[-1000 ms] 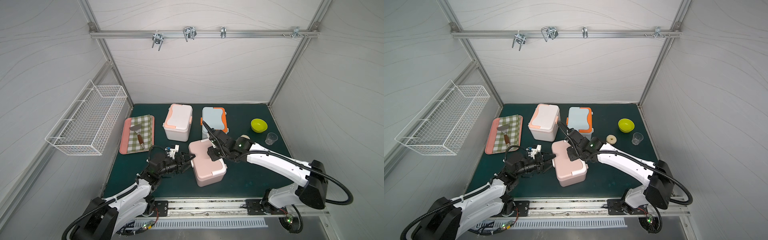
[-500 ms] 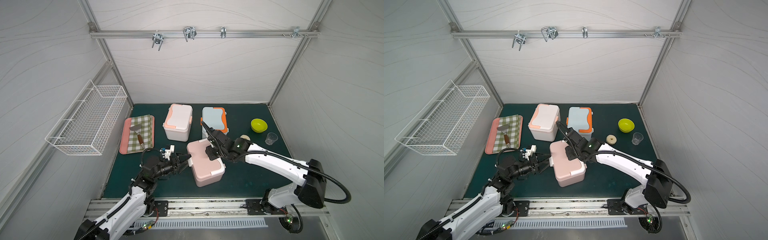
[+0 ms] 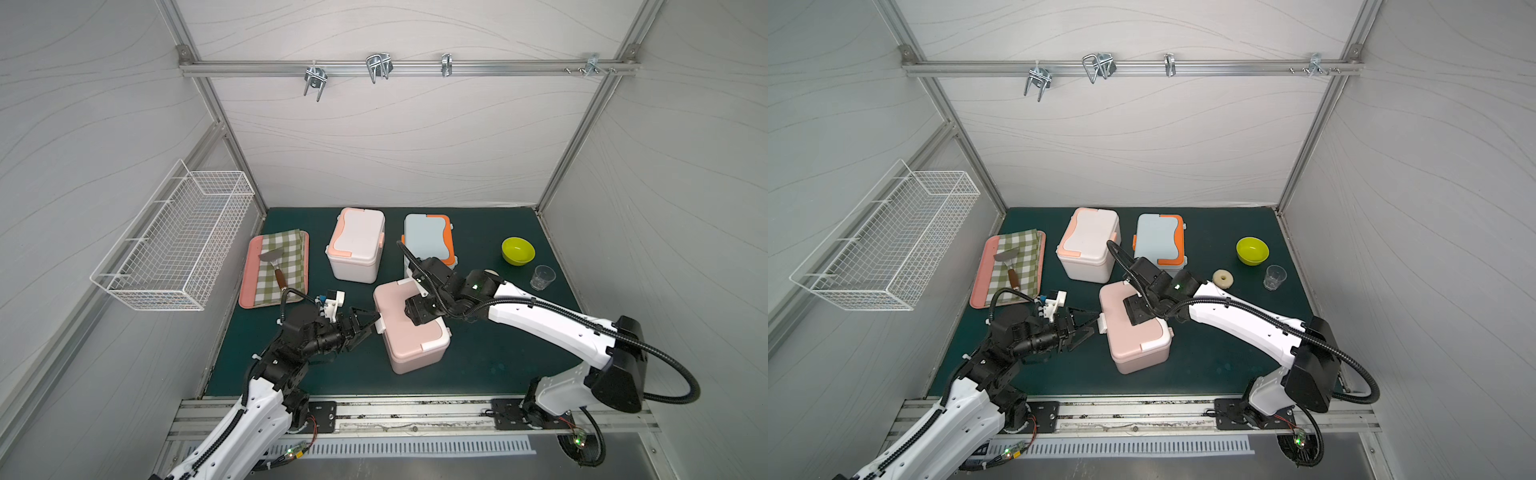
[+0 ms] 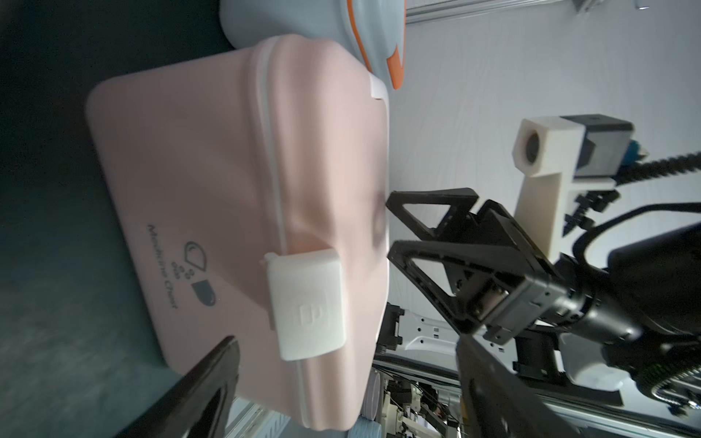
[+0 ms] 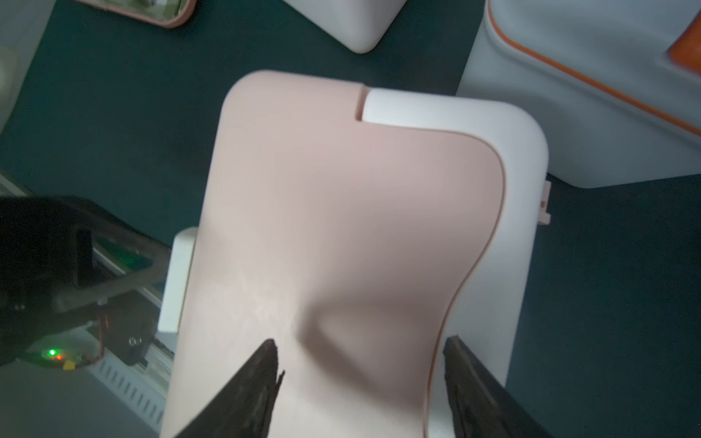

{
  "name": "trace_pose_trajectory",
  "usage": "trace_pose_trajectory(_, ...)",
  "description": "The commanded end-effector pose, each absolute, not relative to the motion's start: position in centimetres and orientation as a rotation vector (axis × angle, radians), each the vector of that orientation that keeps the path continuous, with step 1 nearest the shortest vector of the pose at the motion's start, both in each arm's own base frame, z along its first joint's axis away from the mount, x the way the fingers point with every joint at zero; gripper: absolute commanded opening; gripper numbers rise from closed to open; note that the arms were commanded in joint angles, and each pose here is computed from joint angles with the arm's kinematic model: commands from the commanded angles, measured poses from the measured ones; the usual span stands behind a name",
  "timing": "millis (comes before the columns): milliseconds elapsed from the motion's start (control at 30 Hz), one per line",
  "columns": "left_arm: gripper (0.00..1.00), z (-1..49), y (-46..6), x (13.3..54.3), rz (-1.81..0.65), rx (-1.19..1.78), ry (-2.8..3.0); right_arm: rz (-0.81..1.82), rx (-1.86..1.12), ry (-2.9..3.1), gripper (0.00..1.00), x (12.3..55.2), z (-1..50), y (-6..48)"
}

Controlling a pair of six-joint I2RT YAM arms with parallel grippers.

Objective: Open first aid kits and take out gauze
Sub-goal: Open the fastener of the first aid kit.

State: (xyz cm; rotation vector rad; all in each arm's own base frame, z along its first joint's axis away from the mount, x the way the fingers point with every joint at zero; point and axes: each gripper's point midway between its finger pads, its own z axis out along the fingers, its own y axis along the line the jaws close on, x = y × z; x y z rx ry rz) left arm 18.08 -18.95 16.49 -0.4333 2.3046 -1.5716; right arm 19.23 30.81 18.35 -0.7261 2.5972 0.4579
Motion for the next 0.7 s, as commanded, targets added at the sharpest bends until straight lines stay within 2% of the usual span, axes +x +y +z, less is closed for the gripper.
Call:
trace_pose_trajectory(0,0.89,15.1,-17.5,16.9,-1.379,-0.442,2.456,0.414,-0.751,2.674,0.81,17.3,18.6,28.0)
trace_pose_trajectory(233,0.87,15.4,-17.3,16.0,-1.160,-0.349,2.595,0.468,-0.650,2.655,0.94,17.9,18.5,24.8)
trace_pose_trajectory(433,0.86,15.5,-20.0,16.2,-0.969,-0.163,2.688,0.510,-0.626,2.672,0.95,17.5,17.4,23.4)
trace_pose_trajectory(667,0.82,14.7,-19.2,17.1,-0.781,-0.152,2.738,0.543,-0.653,2.676,0.95,16.9,16.9,23.5)
